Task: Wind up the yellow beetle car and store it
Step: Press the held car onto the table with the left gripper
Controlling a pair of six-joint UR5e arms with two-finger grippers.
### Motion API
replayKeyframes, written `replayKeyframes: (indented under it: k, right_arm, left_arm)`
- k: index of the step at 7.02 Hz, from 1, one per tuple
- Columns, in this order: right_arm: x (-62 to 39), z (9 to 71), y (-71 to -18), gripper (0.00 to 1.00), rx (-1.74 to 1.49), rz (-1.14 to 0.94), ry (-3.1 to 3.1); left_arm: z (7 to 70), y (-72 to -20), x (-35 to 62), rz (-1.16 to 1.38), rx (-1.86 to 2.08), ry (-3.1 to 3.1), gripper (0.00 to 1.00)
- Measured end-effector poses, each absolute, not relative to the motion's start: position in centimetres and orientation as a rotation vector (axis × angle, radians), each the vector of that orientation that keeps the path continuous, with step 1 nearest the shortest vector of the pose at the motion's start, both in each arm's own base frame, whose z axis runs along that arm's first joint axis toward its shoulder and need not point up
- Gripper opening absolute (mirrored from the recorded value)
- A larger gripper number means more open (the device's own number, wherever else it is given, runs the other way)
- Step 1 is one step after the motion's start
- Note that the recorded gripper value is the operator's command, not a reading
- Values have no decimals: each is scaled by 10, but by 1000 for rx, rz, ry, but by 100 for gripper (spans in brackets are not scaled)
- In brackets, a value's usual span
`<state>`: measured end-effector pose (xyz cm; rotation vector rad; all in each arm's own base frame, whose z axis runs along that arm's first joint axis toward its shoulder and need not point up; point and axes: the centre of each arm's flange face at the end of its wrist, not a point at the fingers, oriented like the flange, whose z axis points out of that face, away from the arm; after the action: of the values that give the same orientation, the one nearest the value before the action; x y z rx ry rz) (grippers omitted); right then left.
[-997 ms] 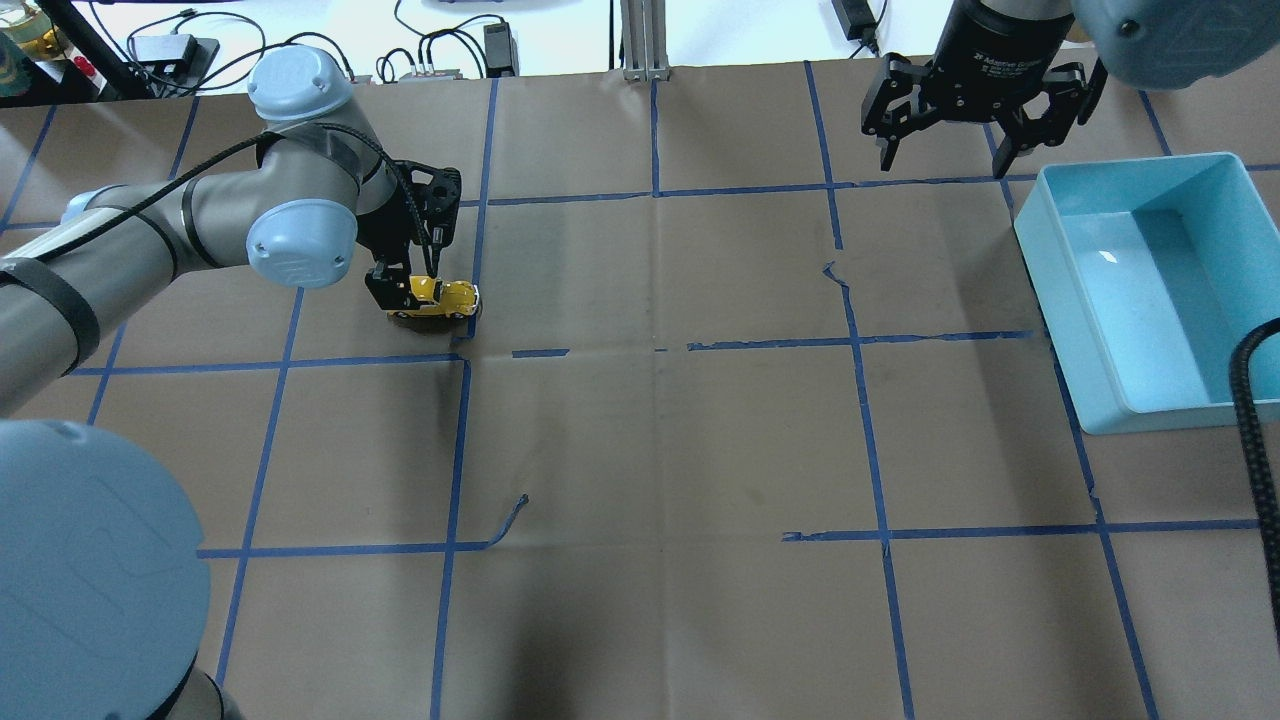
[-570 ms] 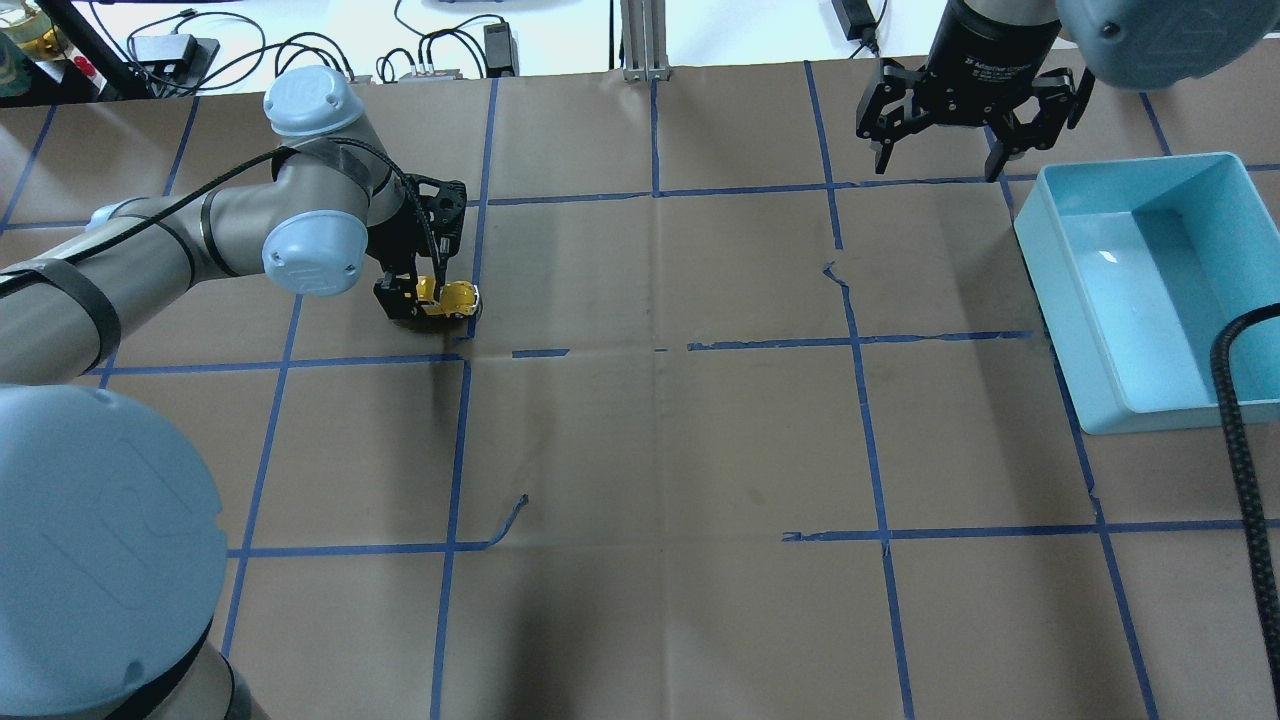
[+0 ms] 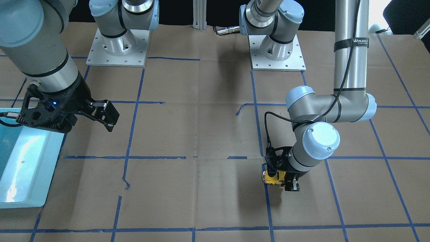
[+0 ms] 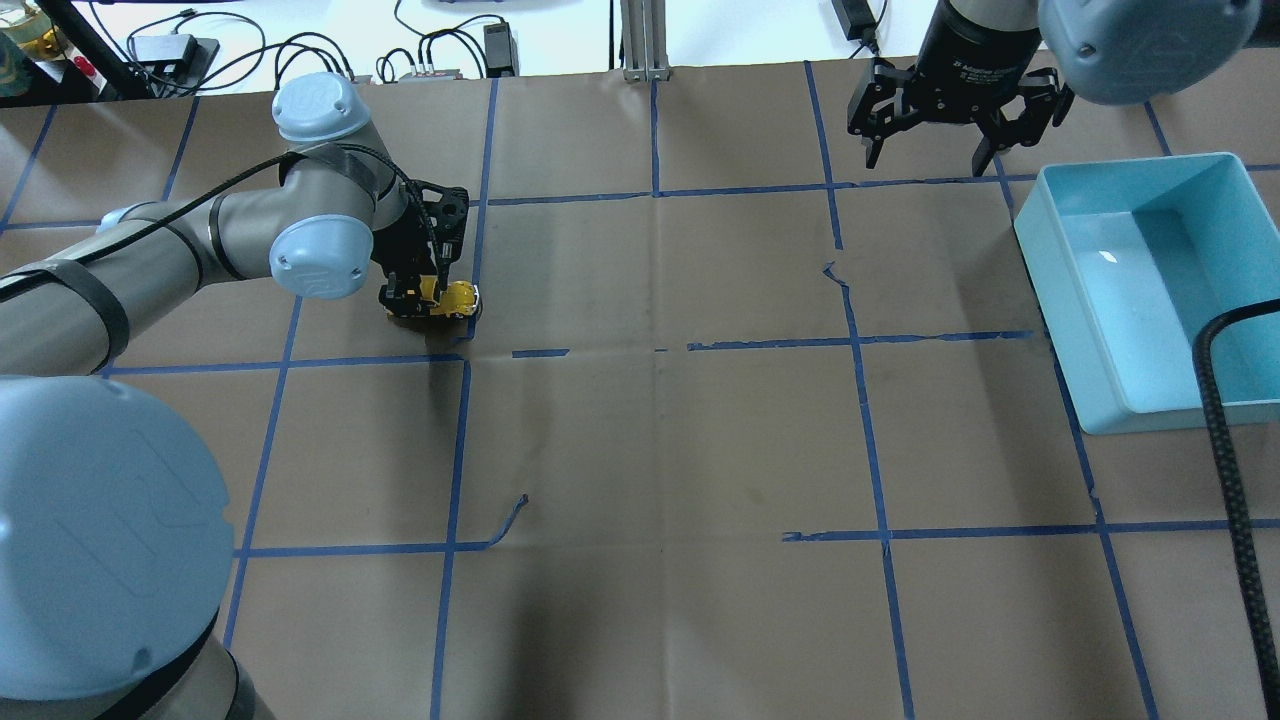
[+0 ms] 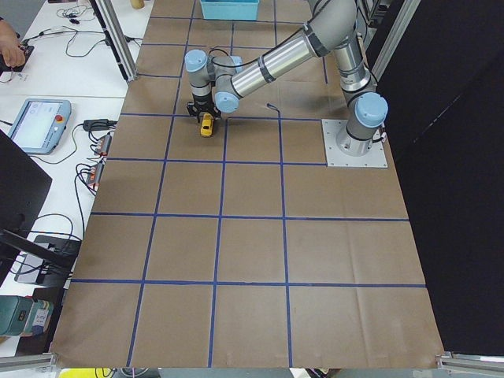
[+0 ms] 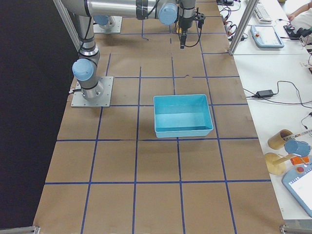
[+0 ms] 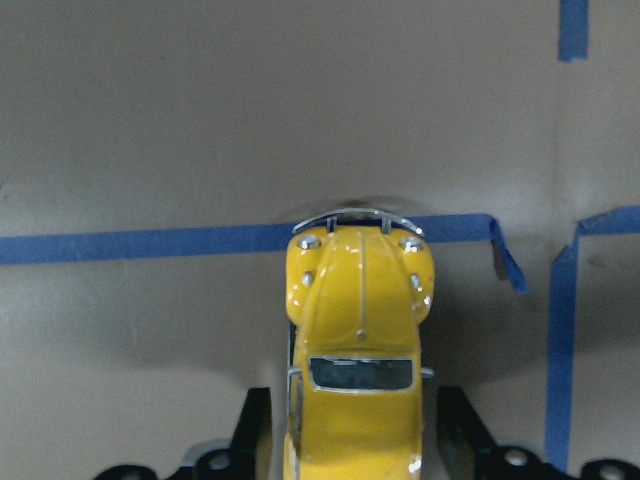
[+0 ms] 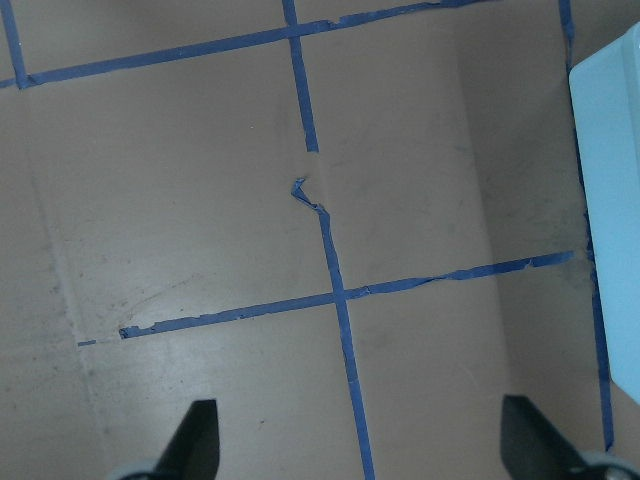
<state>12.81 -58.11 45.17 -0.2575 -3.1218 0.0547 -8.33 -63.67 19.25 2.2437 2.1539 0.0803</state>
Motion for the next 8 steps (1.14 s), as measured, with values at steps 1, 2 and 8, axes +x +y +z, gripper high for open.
replayKeyframes:
  k: [1, 2, 8]
  right_arm:
    - [128, 447, -584, 100, -257, 50, -3123]
    - [128, 445, -586, 100, -253, 51, -3123]
    - [127, 427, -584, 100, -241, 10, -3113]
  left_arm:
    - [193, -637, -81, 120, 2226, 2127, 1]
    - [196, -639, -80, 131, 2216, 2111, 0]
    - [233, -627, -103, -98, 2173, 2275, 0]
